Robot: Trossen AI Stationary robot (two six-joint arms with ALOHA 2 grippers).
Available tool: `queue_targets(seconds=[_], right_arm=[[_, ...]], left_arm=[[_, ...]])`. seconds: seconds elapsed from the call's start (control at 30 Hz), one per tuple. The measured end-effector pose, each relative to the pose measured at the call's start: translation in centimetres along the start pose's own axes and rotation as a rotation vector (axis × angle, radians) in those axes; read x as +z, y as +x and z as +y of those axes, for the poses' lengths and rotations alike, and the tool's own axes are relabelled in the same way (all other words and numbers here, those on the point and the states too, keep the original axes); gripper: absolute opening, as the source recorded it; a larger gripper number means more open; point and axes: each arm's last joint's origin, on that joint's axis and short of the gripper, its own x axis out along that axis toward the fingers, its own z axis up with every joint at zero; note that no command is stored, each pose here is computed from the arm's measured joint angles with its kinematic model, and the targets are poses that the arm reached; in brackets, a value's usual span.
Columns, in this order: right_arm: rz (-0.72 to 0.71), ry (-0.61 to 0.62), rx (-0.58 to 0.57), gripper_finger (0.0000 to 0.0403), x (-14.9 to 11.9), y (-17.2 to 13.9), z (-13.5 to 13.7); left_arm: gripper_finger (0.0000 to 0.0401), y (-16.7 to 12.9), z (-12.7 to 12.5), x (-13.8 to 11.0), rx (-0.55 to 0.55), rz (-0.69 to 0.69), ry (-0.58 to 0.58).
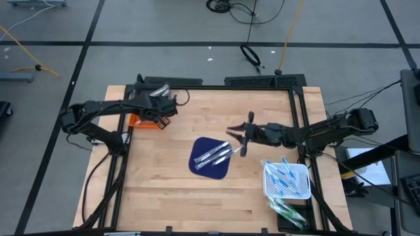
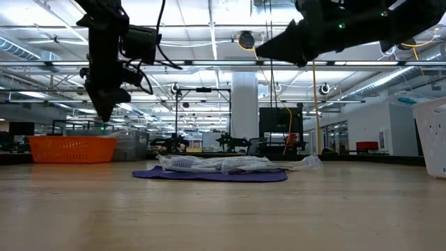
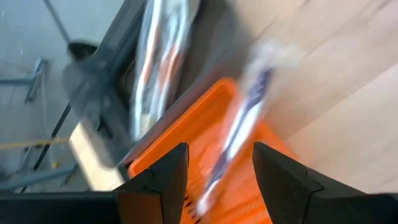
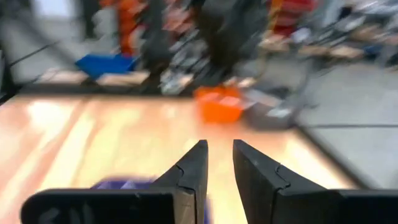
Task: Pick & Place Toothbrushes
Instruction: Put the purple toothbrush into the orange bin
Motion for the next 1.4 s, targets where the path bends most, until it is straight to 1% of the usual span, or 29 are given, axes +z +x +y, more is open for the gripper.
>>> queue_targets(seconds=[0.07,0.2,0.3,0.43,0.53,0.63,0.93,1.0,1.1,1.2,1.27,1.4], right_arm=[[0.067,0.004,0.069,0.007,-0.7,0.0,0.0],[0.22,0.03,0.142,0.007,-2.1,0.0,-0.3],[0.35,0.03,0.193,0.007,-2.1,0.1,-0.3],[0.506,-0.043,0.225,0.007,-2.4,0.5,-0.2],[0.571,-0.053,0.273,0.0071,-2.4,0.8,0.0],[0.668,-0.065,0.282,0.0071,-3.2,0.7,0.1],[0.819,-0.108,0.297,0.0076,-6.4,1.9,0.6],[0.842,-0.11,0.298,0.0088,-6.8,2.2,0.6],[0.858,-0.113,0.299,0.0118,-7.0,2.7,0.8],[0.863,-0.138,0.308,0.0149,-7.3,2.9,0.8],[0.879,-0.172,0.285,0.0166,-7.6,2.9,0.8],[0.906,-0.223,0.256,0.0185,-8.4,3.2,0.7]], left_arm=[[0.0182,-0.3,-0.6,0.2,-0.022,-0.05,0.004],[0.0182,-1.2,-2.2,0.9,-0.088,-0.178,0.041],[0.0182,-1.9,-3.2,1.5,-0.142,-0.278,0.043],[0.0182,-2.8,-4.3,2.1,-0.191,-0.393,0.058],[0.0182,-3.3,-4.7,2.4,-0.213,-0.443,0.06],[0.0182,-3.5,-5.0,2.3,-0.223,-0.457,0.065],[0.0182,-4.0,-5.6,2.0,-0.245,-0.471,0.059],[0.0182,-4.1,-5.7,2.0,-0.249,-0.477,0.062],[0.0182,-4.2,-5.9,2.0,-0.256,-0.489,0.061],[0.0182,-4.4,-6.0,2.0,-0.262,-0.499,0.06],[0.0182,-4.4,-6.1,1.9,-0.264,-0.5,0.063],[0.0182,-4.5,-6.2,1.9,-0.268,-0.505,0.067]])
